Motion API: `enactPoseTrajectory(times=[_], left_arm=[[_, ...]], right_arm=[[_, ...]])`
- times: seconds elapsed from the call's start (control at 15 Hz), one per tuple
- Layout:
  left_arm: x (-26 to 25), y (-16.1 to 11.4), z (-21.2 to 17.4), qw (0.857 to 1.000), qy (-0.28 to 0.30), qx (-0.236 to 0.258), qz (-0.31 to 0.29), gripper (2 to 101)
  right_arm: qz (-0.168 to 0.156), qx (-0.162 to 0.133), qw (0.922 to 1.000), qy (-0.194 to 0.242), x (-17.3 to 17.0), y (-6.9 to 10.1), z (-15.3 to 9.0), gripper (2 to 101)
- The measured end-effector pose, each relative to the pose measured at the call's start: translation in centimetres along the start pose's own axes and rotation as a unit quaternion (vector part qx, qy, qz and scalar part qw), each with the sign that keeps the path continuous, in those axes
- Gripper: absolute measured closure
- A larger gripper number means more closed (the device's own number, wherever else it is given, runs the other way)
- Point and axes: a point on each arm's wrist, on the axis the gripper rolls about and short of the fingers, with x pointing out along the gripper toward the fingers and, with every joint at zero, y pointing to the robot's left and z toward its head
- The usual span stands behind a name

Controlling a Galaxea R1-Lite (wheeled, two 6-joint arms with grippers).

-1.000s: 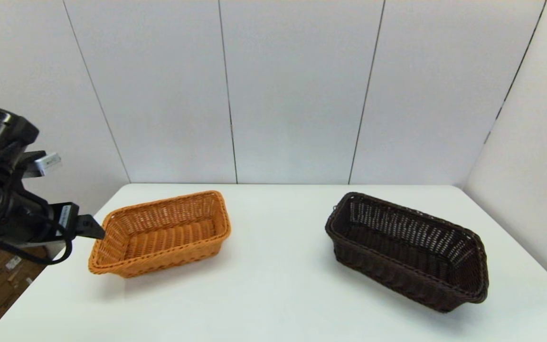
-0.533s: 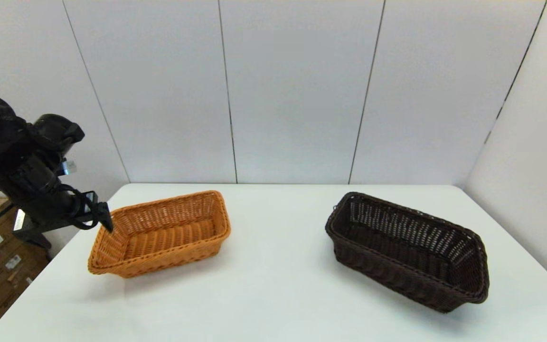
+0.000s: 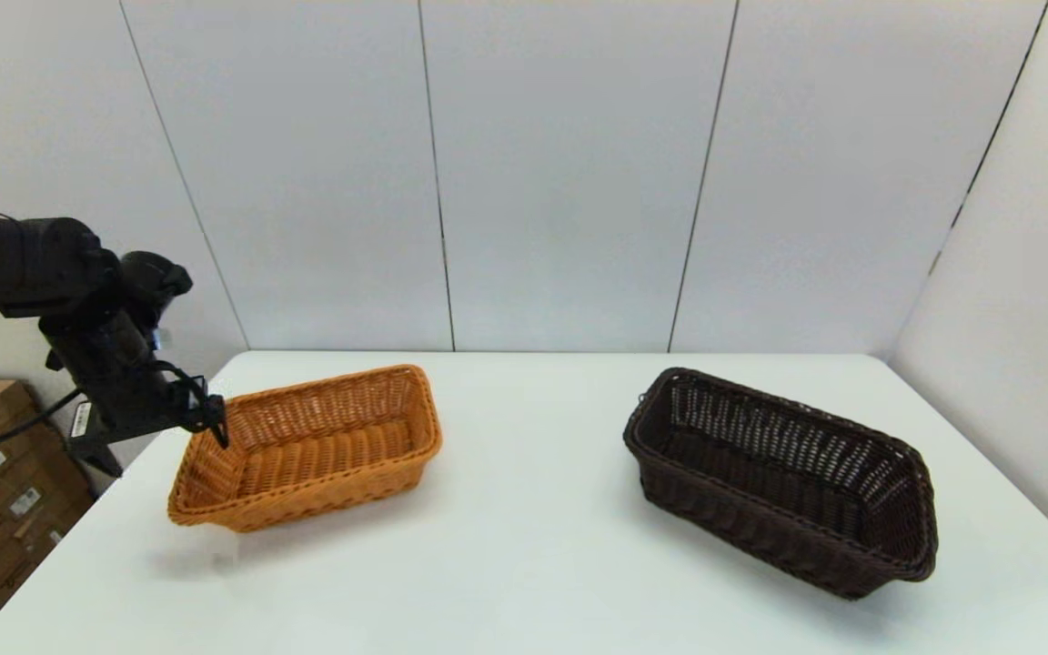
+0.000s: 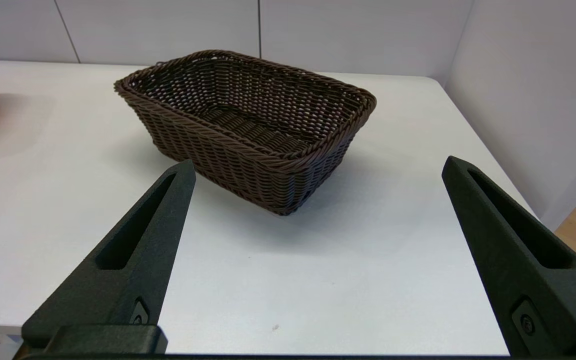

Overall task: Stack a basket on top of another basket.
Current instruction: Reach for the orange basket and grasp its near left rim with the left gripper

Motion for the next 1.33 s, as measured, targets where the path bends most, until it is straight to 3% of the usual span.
enactPoseTrajectory(times=[0.2,0.87,0.93,1.13,1.33], left_arm=[[1.8,-0.6,0.8,0.999,0.022,0.000,-0.024,5.4],[7.2,-1.2,2.1,0.998,0.057,-0.003,-0.015,5.4],[7.4,-1.2,2.1,0.998,0.058,-0.003,-0.015,9.5],[7.7,-1.3,2.4,0.999,0.048,-0.004,-0.018,37.2],[8.1,-1.4,2.6,0.999,0.043,-0.003,-0.020,56.2]], right_arm=[[0.000,0.000,1.0000,0.000,0.0,0.0,0.0,4.3],[0.000,0.000,1.0000,0.000,0.0,0.0,0.0,4.3],[0.000,0.000,1.0000,0.000,0.0,0.0,0.0,4.3],[0.000,0.000,1.0000,0.000,0.0,0.0,0.0,4.3],[0.000,0.000,1.0000,0.000,0.0,0.0,0.0,4.3]])
